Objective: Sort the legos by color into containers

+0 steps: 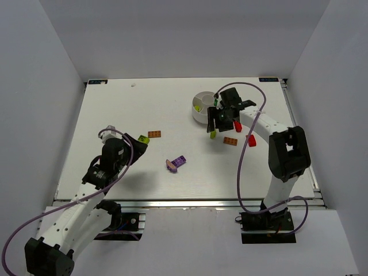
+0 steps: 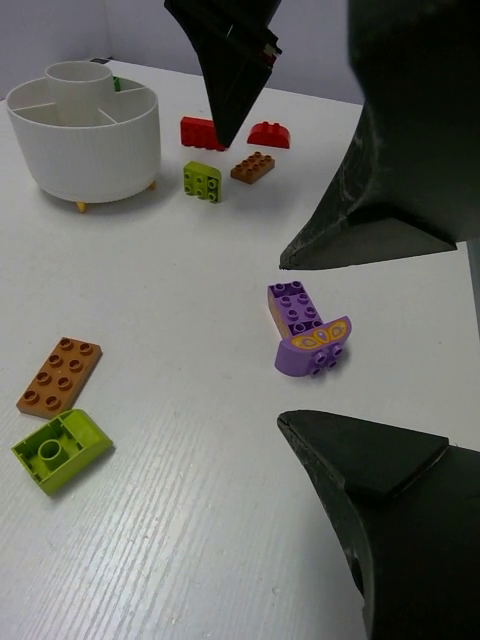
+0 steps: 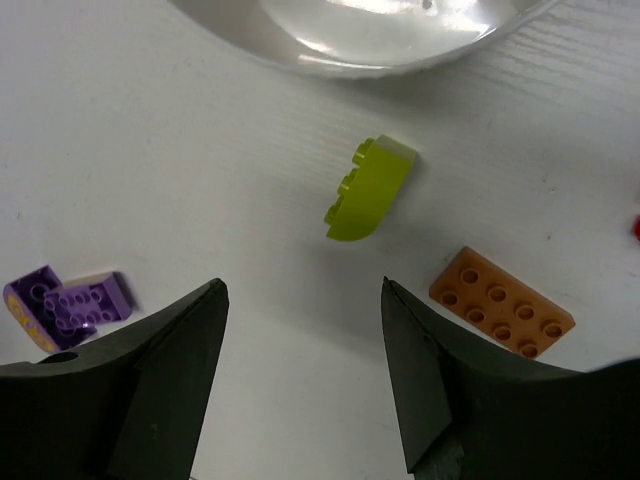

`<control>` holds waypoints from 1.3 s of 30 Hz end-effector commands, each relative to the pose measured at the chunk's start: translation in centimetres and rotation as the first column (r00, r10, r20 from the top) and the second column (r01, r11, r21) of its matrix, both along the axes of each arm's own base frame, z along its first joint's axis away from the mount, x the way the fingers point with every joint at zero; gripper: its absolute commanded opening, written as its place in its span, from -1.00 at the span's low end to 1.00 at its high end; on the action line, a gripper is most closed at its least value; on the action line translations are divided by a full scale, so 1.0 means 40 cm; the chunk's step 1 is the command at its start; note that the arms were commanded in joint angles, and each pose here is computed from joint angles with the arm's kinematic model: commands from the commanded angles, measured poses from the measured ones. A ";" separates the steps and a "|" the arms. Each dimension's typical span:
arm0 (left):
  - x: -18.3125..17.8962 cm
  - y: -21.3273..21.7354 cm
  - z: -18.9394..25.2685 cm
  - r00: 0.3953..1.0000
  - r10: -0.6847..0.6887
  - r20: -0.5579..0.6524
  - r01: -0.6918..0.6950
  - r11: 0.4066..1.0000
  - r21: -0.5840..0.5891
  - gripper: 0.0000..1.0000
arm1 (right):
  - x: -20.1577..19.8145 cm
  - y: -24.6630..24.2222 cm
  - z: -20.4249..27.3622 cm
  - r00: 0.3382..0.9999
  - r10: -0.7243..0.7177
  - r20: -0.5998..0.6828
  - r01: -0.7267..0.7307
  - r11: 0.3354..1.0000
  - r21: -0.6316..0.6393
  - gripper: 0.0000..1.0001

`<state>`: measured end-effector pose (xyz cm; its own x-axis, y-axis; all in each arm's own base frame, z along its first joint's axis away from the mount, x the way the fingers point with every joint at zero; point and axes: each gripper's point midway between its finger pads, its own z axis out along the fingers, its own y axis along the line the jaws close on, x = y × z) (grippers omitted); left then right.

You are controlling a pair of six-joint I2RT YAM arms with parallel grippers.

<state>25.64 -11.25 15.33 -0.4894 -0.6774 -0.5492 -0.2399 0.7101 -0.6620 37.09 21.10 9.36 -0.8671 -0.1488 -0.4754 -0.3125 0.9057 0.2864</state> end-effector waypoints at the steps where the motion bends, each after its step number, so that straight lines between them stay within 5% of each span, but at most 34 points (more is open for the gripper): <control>1: 0.001 0.024 0.007 0.999 0.052 -0.001 -0.052 0.999 0.010 0.35 | 0.062 0.010 0.017 0.997 -0.061 0.053 0.061 0.998 0.010 0.36; 39: 0.012 0.037 0.023 0.997 0.081 0.019 -0.082 0.996 0.026 0.36 | 0.074 -0.027 -0.163 0.994 -0.107 -0.009 0.105 0.990 -0.095 -0.04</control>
